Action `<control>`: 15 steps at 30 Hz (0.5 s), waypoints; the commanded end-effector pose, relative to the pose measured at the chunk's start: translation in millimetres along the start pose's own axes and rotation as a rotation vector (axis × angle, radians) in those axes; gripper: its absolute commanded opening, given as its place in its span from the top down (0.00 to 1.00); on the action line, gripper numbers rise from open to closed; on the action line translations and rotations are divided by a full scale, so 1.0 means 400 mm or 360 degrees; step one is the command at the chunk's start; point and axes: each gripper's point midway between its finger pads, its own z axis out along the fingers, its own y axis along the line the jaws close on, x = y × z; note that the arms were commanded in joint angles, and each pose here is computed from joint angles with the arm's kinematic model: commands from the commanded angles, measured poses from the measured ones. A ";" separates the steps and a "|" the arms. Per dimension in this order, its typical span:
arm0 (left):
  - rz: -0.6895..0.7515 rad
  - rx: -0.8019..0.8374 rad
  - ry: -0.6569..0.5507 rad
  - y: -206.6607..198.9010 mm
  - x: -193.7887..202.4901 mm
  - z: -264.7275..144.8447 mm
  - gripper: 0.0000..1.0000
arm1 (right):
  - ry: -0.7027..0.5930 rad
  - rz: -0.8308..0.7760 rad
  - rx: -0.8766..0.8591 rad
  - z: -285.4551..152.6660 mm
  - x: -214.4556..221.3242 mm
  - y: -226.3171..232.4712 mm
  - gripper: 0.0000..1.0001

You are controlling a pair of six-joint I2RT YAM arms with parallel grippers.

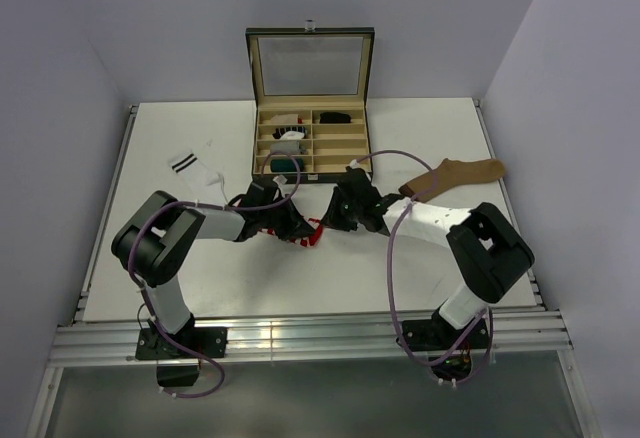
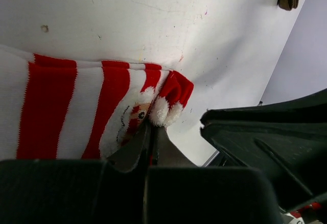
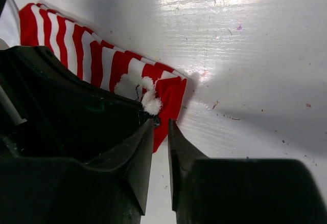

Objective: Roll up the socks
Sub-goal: Roll the sock at the center of the board.

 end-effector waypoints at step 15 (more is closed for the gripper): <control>-0.0008 -0.0023 0.0008 0.024 -0.002 0.005 0.99 | 0.0029 -0.0007 -0.0015 0.075 -0.012 0.040 0.86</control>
